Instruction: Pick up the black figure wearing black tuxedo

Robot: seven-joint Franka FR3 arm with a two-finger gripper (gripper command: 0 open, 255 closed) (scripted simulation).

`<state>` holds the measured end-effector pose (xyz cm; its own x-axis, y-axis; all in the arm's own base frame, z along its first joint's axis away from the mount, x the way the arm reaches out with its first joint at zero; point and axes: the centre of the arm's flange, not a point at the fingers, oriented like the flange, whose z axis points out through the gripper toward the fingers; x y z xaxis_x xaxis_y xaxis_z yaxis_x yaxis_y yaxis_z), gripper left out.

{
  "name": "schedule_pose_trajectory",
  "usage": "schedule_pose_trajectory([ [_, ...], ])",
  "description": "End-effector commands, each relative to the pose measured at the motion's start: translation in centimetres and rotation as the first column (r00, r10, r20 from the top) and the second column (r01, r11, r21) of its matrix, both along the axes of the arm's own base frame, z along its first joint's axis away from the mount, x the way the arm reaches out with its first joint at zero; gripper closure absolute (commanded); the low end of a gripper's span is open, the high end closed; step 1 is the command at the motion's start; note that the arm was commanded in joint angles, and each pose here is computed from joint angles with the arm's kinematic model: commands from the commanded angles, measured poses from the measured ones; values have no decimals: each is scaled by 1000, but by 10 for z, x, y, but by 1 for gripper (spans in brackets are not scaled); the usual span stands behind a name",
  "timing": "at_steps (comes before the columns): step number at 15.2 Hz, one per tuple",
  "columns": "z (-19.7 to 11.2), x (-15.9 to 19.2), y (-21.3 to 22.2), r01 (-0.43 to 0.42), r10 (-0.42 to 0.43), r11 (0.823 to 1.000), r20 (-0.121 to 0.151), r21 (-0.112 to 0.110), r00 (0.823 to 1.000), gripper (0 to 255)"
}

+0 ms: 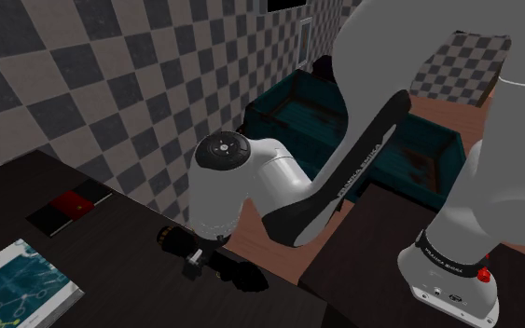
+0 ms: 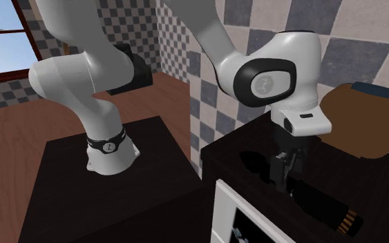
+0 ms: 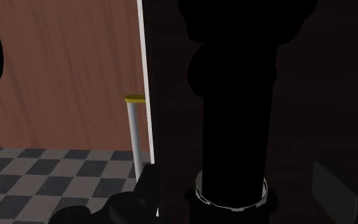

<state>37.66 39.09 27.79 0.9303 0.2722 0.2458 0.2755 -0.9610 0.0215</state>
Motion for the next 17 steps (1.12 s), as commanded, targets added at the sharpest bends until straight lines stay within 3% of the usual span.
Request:
schedule_pose_trajectory([
  [1, -8, 0, 0, -1, 1, 1000, 0, 0, 1000, 0],
  [2, -8, 0, 0, -1, 1, 1000, 0, 0, 1000, 0],
  [3, -8, 1, 0, -1, 1, 1000, 0, 0, 1000, 255],
  [12, -8, 0, 0, -1, 1, 1000, 0, 0, 1000, 255],
  [17, 18, 0, 0, -1, 1, 1000, 0, 0, 1000, 255],
])
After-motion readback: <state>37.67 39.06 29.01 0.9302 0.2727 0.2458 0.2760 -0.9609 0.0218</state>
